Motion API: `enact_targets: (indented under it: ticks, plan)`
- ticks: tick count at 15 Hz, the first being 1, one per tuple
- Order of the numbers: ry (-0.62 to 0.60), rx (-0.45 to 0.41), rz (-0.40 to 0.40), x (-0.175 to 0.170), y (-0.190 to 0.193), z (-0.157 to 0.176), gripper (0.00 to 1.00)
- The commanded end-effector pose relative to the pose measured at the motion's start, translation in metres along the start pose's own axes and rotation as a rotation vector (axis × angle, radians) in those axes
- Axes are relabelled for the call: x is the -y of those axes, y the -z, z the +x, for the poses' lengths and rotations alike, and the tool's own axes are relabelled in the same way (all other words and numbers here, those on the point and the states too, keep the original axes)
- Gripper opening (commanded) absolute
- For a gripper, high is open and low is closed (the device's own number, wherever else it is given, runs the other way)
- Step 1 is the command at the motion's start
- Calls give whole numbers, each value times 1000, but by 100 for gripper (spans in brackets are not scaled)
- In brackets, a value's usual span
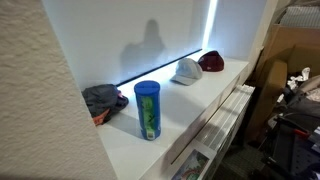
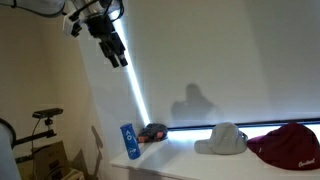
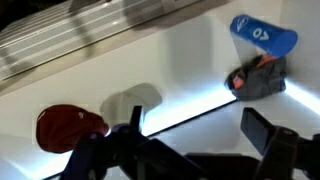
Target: Place the red cap on top of the blue container
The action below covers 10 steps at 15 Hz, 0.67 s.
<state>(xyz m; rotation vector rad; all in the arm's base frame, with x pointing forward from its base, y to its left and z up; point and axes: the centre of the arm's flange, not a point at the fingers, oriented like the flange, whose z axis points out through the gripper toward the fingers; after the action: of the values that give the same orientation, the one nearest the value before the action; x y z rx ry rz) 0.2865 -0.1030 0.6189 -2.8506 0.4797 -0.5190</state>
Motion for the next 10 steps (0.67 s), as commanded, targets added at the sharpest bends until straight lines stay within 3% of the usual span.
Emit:
enact_targets:
  ticks: [1,2,6,8,10]
  plan:
    - [-175,32,57,-50,42,71,100]
    - [-98,-26,31,-32,25,24,100]
    - [-166,4,39,-56,32,57,100]
    - [-187,14,-131,-46,11,58,100]
    - [-256,-58,-194,-56,-20,99,100]
